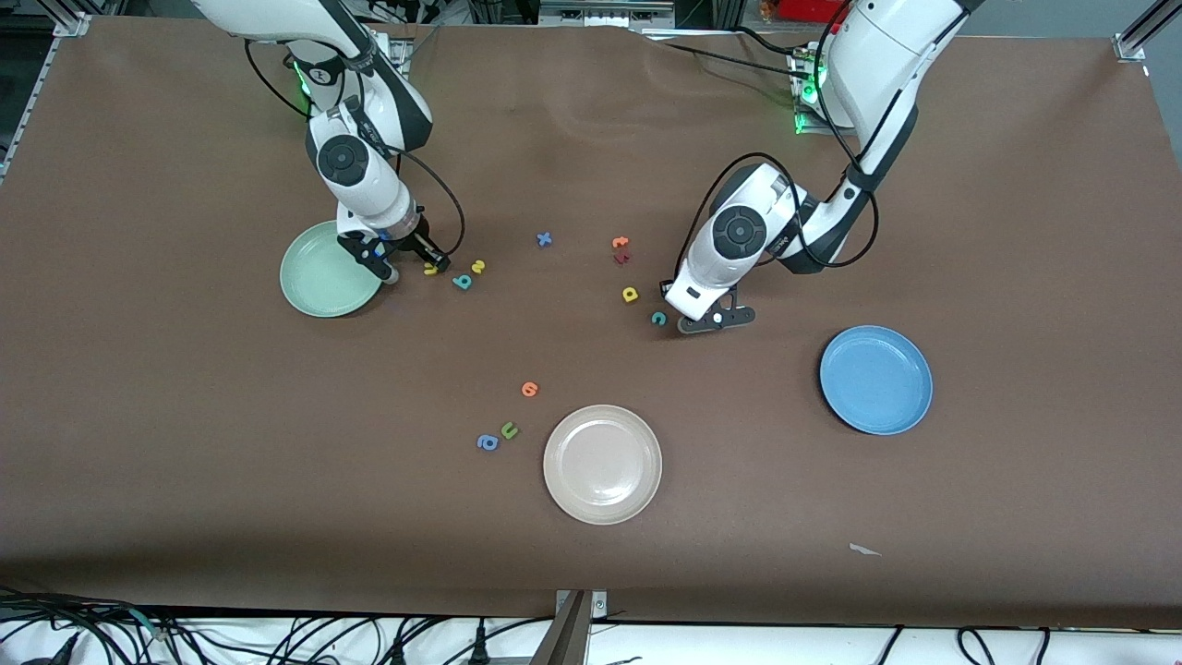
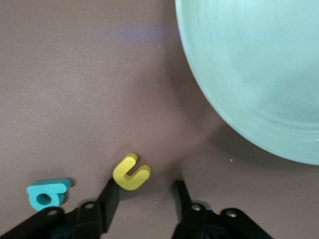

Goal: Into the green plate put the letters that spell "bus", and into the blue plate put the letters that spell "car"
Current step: 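Carry teal r to the blue plate while the right gripper grasps yellow u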

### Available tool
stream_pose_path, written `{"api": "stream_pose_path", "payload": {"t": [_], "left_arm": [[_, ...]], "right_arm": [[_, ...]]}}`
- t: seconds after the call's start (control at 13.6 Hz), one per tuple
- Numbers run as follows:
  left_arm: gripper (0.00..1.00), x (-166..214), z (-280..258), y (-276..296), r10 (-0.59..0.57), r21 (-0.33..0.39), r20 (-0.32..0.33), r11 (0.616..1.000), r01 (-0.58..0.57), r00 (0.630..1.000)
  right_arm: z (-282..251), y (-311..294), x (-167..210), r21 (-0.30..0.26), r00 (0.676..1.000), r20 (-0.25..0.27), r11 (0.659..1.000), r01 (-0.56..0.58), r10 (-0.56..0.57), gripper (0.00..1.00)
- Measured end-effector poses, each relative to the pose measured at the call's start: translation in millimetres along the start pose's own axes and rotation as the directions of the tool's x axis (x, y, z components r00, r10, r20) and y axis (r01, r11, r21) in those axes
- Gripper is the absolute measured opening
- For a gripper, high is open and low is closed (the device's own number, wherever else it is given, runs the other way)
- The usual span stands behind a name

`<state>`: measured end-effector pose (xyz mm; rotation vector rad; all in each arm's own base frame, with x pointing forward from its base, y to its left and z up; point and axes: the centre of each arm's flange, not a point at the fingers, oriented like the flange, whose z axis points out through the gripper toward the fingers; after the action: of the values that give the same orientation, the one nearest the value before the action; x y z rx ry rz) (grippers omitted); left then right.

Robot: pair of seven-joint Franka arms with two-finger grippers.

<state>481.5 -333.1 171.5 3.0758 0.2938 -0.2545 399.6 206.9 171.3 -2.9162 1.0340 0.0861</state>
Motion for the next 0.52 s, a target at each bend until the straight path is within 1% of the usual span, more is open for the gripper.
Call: {"api": "stream_pose_path", "payload": {"t": [0.07, 0.15, 0.22, 0.44, 0.52], "left_arm": [[0.23, -0.1, 0.0, -0.1, 0.0, 0.001, 0.0, 1.0, 0.0, 1.0], [0.23, -0.1, 0.0, -0.1, -0.001, 0.001, 0.0, 1.0, 0.001, 1.0], [0.22, -0.1, -0.1, -0.1, -0.001, 0.001, 0.001, 1.0, 0.001, 1.0], [0.19, 0.0, -0.1, -0.2, -0.002, 0.001, 0.001, 1.0, 0.002, 1.0], [0.19, 0.0, -0.1, -0.2, -0.002, 0.001, 0.001, 1.0, 0.002, 1.0]], "right_arm": [[0.0, 0.0, 0.0, 0.0, 1.0, 0.0, 1.0, 0.002, -0.002, 0.51], [-0.8, -0.8, 0.1, 0.002, 1.0, -0.001, 1.0, 0.003, -0.003, 0.44], [-0.9, -0.9, 0.1, 0.002, 1.0, -0.001, 1.0, 0.003, -0.003, 0.42], [-0.8, -1.4, 0.2, 0.003, 1.0, -0.001, 1.0, 0.026, -0.026, 0.45], [-0.8, -1.8, 0.5, 0.004, 0.999, -0.001, 0.999, 0.034, -0.034, 0.5]]}}
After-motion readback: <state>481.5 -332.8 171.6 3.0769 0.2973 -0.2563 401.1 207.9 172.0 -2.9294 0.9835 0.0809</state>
